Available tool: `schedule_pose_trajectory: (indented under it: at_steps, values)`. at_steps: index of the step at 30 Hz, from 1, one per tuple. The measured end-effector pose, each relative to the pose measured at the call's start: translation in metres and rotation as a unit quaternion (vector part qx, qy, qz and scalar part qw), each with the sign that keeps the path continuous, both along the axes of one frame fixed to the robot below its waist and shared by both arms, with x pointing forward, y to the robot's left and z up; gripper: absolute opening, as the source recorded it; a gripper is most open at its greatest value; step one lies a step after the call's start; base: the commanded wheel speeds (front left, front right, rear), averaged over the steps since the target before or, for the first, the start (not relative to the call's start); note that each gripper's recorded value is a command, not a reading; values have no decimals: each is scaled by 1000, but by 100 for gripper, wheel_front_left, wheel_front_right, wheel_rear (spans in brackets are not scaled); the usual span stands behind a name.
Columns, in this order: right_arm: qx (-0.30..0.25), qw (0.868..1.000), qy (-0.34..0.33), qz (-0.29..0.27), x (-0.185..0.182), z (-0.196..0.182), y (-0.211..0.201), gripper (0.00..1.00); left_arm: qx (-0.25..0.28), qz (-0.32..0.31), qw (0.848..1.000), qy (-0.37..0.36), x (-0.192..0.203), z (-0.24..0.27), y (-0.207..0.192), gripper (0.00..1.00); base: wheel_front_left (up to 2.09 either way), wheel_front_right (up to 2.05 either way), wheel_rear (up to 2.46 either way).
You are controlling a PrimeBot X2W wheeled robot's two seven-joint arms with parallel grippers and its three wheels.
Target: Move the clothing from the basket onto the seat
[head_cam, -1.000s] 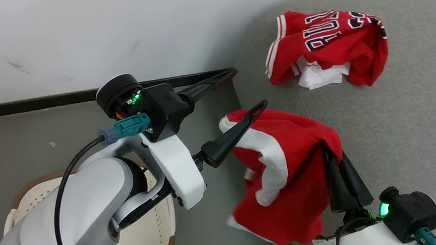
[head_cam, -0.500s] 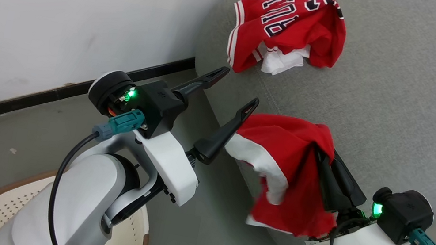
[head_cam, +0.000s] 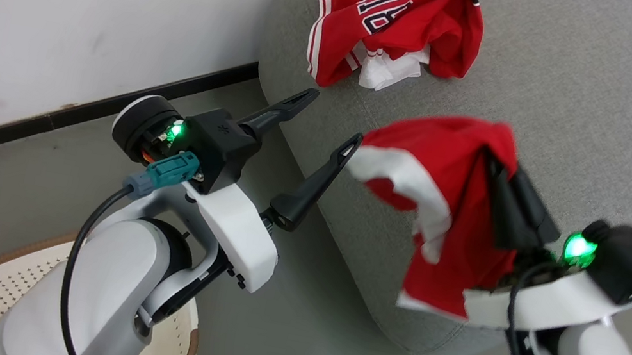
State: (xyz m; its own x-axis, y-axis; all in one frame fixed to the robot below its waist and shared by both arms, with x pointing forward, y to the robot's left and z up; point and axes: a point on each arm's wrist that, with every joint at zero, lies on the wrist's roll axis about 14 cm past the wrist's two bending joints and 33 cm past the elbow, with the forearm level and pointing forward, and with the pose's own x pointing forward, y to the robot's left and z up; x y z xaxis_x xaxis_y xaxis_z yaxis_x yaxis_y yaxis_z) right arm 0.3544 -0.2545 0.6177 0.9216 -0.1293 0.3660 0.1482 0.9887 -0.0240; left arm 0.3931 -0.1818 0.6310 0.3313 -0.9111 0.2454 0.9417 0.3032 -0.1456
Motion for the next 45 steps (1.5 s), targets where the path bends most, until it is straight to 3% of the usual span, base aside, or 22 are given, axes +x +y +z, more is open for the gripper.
schedule_pose_trajectory:
  at_steps: [9,14,19,30,37,45]
  values:
    - [-25,998,-54,-31,32,45,-33,0,-8,3,999,38,7,-10,6,100,0,0,0]
    - [14,995,-88,-49,50,64,-59,0,1,12,999,46,16,-21,14,100,0,0,0]
    - [17,992,-109,-56,77,84,-71,0,8,18,998,56,23,-30,20,100,0,0,0]
    - [-101,987,-95,-86,127,132,-98,0,16,42,995,92,43,-54,36,100,0,0,0]
    - [-158,979,-40,-120,162,124,-119,0,19,57,992,110,58,-72,48,100,0,0,0]
    - [-191,971,-28,-138,200,127,-126,0,32,71,988,131,73,-99,60,100,0,0,0]
